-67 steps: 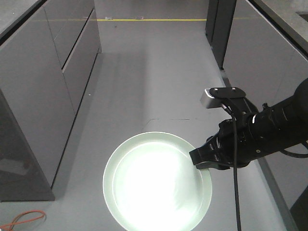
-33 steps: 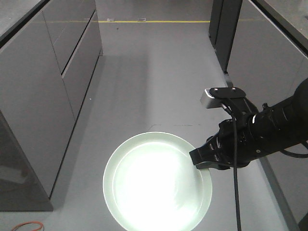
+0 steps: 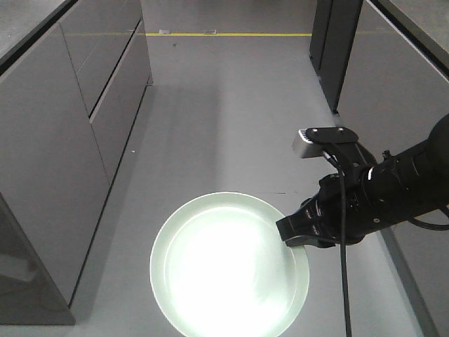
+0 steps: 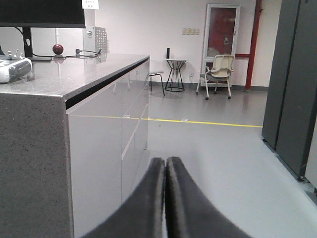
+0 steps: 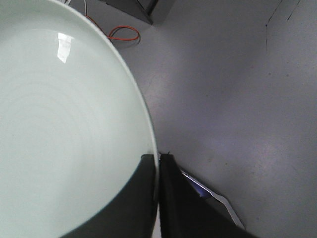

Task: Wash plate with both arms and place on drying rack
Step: 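Hold the plate in the right gripper while driving down the aisle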

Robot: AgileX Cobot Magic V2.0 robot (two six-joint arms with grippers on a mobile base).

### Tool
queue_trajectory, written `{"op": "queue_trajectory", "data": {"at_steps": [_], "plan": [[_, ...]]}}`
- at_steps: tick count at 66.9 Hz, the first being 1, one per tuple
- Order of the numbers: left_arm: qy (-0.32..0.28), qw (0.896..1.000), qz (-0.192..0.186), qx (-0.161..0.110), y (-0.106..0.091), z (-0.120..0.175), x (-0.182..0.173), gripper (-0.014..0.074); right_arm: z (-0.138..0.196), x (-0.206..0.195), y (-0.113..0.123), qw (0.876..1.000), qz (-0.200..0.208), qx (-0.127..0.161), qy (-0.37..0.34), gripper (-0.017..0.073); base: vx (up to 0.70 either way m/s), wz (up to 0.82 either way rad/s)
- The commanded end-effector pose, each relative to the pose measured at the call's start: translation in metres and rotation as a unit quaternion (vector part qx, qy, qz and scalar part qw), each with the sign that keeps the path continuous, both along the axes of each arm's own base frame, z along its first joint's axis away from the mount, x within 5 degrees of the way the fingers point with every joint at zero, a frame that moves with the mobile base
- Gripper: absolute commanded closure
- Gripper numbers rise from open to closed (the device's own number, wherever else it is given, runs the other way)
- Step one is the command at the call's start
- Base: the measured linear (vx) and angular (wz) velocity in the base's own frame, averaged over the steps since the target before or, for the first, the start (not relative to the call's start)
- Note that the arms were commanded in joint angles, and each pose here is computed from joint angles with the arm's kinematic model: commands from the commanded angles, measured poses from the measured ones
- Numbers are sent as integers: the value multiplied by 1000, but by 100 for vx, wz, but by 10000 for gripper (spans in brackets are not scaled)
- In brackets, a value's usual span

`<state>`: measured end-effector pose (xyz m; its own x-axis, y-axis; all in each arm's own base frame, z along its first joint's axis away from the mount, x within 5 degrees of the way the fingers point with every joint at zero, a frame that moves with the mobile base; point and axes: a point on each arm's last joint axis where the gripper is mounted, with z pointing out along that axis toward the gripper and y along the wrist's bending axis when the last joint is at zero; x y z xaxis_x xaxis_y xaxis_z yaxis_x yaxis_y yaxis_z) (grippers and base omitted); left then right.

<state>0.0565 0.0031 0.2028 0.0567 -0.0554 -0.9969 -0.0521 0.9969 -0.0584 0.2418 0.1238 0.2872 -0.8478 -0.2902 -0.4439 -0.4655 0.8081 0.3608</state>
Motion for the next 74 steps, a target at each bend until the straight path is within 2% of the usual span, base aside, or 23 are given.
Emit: {"op": "queue_trajectory", "data": {"at_steps": [1,74], "plan": [[-58,998,-1,3,0,17,-3,600,18,-1,1,999,-9,26,-33,561,16,3],[-58,998,-1,3,0,17,-3,600,18,-1,1,999,-9,27,-33,561,20,3]]}}
